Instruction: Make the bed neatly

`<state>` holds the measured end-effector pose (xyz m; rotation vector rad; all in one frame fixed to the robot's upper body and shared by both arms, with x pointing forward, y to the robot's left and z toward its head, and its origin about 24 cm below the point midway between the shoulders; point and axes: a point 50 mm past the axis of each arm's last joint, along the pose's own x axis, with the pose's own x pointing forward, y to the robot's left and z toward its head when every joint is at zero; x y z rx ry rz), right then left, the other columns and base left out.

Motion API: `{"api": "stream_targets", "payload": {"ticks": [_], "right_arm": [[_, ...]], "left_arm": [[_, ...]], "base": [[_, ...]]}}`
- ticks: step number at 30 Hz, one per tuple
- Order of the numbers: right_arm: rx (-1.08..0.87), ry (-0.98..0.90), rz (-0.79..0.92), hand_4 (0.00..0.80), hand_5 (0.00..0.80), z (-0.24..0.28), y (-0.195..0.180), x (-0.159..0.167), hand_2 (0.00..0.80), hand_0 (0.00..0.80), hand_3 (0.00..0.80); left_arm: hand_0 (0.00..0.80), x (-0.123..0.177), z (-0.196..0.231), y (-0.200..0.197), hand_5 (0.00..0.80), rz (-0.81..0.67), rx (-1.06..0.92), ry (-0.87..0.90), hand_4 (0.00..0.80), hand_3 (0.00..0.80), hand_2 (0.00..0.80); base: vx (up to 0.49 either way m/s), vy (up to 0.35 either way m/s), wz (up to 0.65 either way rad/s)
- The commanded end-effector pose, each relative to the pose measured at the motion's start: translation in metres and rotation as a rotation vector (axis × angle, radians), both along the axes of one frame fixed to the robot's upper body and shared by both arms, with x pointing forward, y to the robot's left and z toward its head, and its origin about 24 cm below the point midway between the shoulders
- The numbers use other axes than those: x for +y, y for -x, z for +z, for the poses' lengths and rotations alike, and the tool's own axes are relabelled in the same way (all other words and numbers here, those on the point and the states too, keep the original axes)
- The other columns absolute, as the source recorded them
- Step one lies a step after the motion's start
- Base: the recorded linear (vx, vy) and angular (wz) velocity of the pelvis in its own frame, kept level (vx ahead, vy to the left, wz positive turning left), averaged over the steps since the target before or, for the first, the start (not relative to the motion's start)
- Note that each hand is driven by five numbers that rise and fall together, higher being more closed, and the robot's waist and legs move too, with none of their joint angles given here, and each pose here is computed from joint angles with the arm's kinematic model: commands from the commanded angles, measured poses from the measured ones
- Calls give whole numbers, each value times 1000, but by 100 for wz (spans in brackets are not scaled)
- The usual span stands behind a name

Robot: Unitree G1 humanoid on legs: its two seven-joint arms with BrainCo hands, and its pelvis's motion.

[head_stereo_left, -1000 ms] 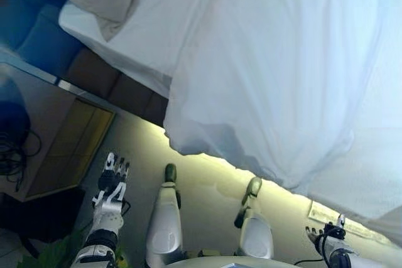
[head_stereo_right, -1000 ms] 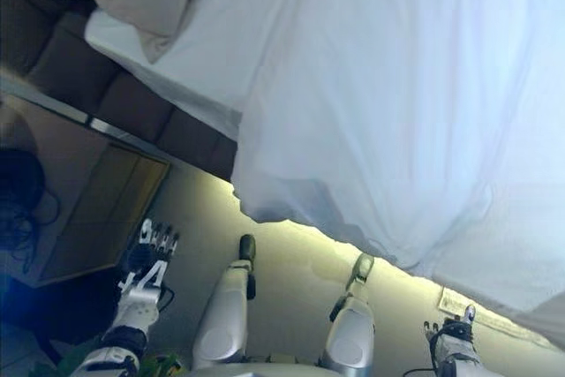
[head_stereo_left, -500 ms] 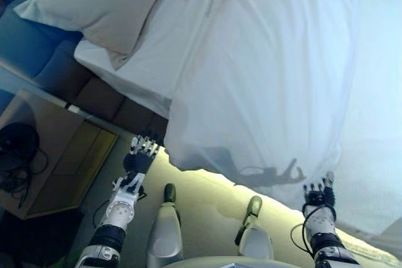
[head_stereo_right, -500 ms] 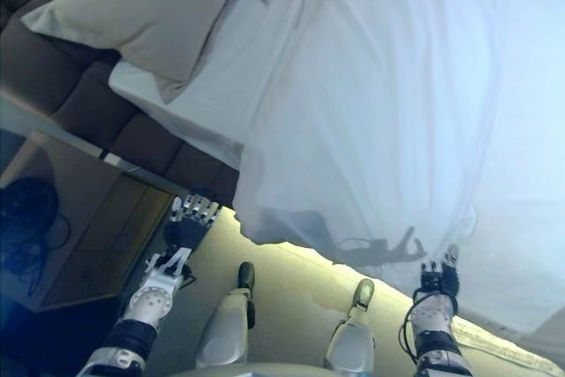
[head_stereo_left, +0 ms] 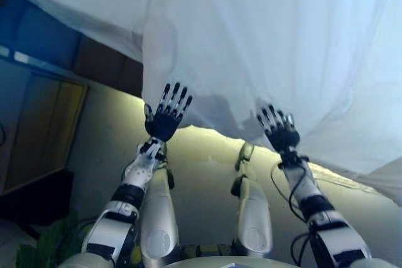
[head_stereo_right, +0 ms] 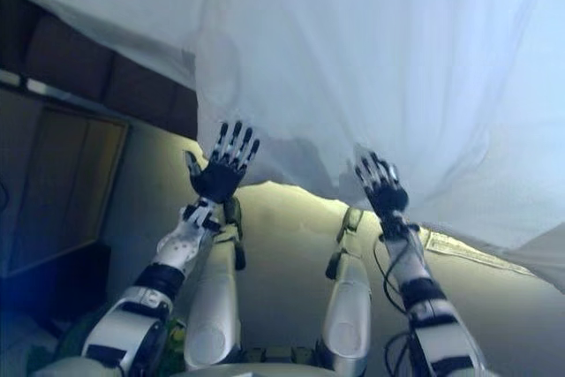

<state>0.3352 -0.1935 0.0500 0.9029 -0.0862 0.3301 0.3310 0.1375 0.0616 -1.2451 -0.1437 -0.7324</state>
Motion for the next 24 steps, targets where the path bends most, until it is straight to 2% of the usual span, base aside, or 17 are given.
{"api": "stream_targets", "payload": {"ticks": [1, 8, 16, 18, 21, 23, 24], "right_arm": [[-100, 97, 91, 0, 0, 27, -6, -5, 0, 0, 0], [-187, 92, 197, 0, 0, 74, -32, 11, 0, 0, 0], [-129, 195, 115, 0, 0, 77, -38, -12, 0, 0, 0], [-112, 214, 75, 0, 0, 80, -41, -26, 0, 0, 0], [-82, 212, 9, 0, 0, 91, -47, -42, 0, 0, 0], [-60, 218, -33, 0, 0, 95, -49, -50, 0, 0, 0], [-36, 210, -86, 0, 0, 100, -50, -61, 0, 0, 0]], "left_arm": [[0, -9, 19, -6, 0, -84, -88, -13, 0, 0, 0], [0, -26, 46, -14, 0, -205, -207, -23, 0, 0, 0], [0, -29, 52, -19, 0, -221, -221, -79, 0, 0, 0], [0, -26, 59, -25, 0, -216, -230, -131, 0, 0, 0], [0, -20, 63, -35, 0, -182, -224, -341, 0, 0, 0], [0, -17, 70, -42, 0, -140, -206, -410, 0, 0, 0], [0, -9, 79, -50, 0, -71, -165, -447, 0, 0, 0]], "base": [[-2, -11, 5], [-5, 13, 2], [8, 65, -7], [17, 63, -12], [-31, 88, -9], [-18, 104, -7], [-18, 95, -9]]}}
